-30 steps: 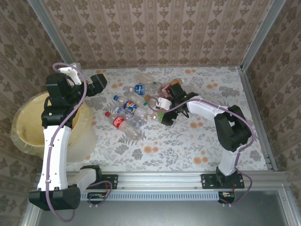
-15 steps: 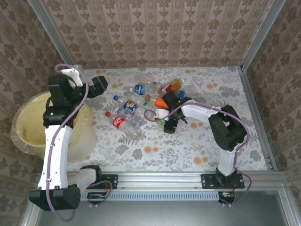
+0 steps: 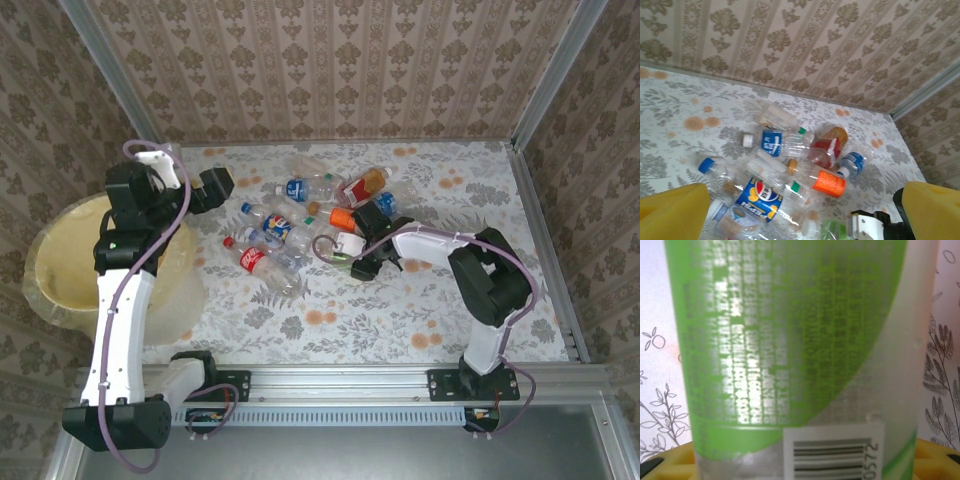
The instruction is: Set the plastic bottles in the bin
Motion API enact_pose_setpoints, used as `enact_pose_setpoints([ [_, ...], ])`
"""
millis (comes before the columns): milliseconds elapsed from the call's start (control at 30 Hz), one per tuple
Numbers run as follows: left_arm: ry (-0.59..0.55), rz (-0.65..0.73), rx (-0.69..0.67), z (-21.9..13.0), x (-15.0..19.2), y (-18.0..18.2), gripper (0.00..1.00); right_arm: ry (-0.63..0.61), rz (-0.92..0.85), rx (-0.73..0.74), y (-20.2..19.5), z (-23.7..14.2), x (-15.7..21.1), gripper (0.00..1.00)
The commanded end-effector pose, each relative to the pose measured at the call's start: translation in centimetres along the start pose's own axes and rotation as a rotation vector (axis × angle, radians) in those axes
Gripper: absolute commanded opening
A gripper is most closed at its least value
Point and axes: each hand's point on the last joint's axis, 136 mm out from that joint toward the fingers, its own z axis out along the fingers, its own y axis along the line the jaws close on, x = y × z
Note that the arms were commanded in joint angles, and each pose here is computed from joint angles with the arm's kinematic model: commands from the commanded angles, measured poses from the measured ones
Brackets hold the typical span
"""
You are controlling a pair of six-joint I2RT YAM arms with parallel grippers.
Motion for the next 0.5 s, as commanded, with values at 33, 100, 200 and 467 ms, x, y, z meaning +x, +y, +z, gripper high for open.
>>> enact_pose_setpoints([
  [33,0.004,0.009,0.148,0.0,0.4,-3.3,1.0,-0.134,0.049,0.068,-0.1,-2.5,-1.9,0.4],
  [100,0.016,0.014,0.183,0.3,0.8,-4.3,1.0,-0.174,0.067,0.084,0.2,-3.4,-2.3,0.39],
  [200,0.032,-0.014,0.236,1.1,1.8,-5.8,1.0,-0.245,0.14,0.114,0.1,-5.0,-2.8,0.38],
  [467,0.062,0.005,0.338,4.0,3.6,-9.7,1.0,-0.494,0.263,0.268,-0.7,-9.7,-3.5,0.32],
])
